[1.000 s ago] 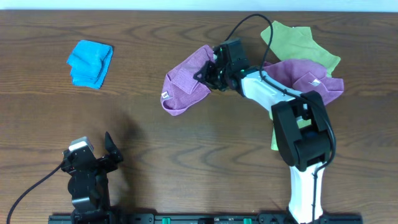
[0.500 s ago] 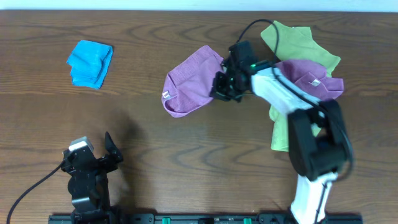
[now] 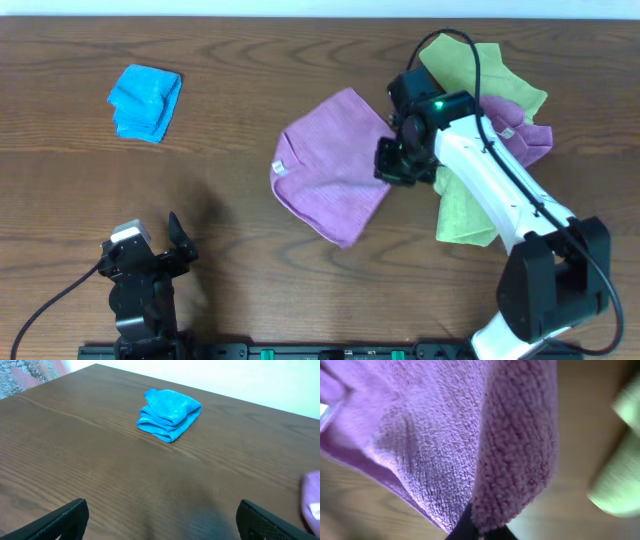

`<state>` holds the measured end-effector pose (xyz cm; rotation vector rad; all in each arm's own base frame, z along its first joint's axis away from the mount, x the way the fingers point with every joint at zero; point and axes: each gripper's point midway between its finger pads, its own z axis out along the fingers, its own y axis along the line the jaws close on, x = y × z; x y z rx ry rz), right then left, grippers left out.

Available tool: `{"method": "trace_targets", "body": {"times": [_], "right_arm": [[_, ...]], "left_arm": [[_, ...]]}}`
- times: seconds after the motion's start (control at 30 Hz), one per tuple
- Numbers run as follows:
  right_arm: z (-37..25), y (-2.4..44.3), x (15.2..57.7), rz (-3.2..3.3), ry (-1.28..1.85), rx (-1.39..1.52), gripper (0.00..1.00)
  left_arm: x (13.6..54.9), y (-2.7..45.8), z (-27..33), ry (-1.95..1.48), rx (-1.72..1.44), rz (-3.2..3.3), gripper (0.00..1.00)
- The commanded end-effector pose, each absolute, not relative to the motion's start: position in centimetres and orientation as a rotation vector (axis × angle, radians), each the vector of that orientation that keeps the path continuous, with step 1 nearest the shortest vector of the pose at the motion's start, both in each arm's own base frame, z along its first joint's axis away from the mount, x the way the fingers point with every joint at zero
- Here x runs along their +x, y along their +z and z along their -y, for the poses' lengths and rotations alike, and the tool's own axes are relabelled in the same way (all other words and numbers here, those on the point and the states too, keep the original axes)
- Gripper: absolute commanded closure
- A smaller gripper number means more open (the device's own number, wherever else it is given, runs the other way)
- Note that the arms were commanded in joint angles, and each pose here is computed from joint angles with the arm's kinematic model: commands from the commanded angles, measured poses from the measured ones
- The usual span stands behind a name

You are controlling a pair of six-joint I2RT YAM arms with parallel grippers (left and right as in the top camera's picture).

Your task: Fold the cloth

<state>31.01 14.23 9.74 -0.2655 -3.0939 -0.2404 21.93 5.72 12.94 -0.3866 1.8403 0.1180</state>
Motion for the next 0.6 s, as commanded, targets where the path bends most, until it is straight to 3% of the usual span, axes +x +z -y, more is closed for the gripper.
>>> {"method": "trace_targets", "body": {"times": [0.0,0.07,0.23,0.3,0.37,0.4,0.57], "right_arm": [[-12.2,10.2,30.8,3.141,-0.049,-0.235,0.46],[-12.1,10.2,30.5,3.131,-0.044,-0.207,0.12],[-12.2,10.2,30.7,3.146,-0.046,-0.151,0.16],[-12.4,10.2,31.2,3.166,-0.060,-0.152,0.29],[-13.1,10.3,31.8,3.192,-0.098,-0.123,0.71],[-13.8,10.3,32.3,3.215,-0.129,-0.056,0.98],[-18.2,10.3,34.2,3.324,-0.229,0.258,0.98]], "left_arm": [[21.8,11.8,-5.8,0.135,-0.378,-1.872,0.05],[21.8,11.8,-5.8,0.135,-0.378,-1.872,0.05],[21.8,11.8,-5.8,0.134,-0.378,-1.872,0.05],[21.8,11.8,-5.8,0.135,-0.378,-1.872,0.05],[21.8,11.8,-5.8,0.134,-0.378,-1.872,0.05],[21.8,11.8,-5.8,0.134,-0.378,-1.872,0.05],[21.8,11.8,-5.8,0.135,-0.378,-1.872,0.05]]}}
